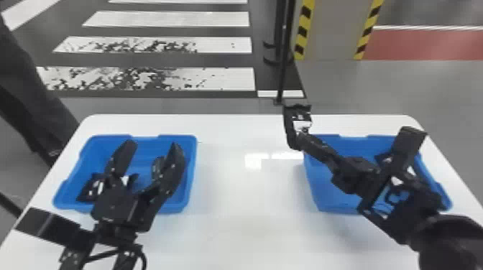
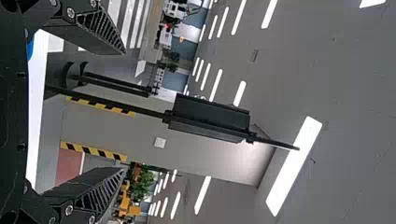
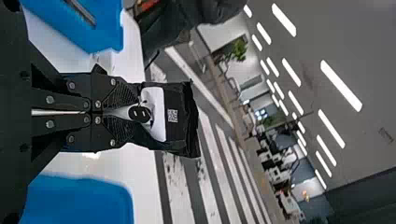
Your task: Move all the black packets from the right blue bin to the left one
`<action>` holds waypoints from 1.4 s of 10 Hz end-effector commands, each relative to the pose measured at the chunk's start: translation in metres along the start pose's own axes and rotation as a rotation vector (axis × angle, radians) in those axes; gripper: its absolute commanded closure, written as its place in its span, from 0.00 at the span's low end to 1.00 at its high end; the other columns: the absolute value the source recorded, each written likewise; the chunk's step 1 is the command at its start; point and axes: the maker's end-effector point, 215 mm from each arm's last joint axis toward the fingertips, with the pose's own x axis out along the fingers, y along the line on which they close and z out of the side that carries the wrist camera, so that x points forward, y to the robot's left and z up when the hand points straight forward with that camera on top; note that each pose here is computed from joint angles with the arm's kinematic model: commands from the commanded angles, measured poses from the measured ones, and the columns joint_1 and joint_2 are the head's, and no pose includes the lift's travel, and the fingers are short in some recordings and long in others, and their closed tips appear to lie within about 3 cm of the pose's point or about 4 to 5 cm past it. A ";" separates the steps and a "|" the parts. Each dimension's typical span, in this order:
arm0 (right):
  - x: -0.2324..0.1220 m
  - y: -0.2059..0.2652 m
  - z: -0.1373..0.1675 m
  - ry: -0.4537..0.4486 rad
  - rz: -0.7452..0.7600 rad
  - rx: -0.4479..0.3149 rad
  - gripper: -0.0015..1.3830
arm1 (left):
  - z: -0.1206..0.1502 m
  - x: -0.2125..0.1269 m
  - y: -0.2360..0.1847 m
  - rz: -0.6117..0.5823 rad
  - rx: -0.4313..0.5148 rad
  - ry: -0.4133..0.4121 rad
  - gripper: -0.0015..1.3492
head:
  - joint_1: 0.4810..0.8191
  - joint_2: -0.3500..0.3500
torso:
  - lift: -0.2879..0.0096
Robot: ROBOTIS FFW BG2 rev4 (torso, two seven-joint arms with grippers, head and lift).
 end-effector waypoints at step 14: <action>0.048 0.217 -0.091 0.135 0.440 0.168 0.92 | -0.030 0.024 -0.042 -0.095 -0.030 0.155 0.54 | 0.63 0.89 | 0.50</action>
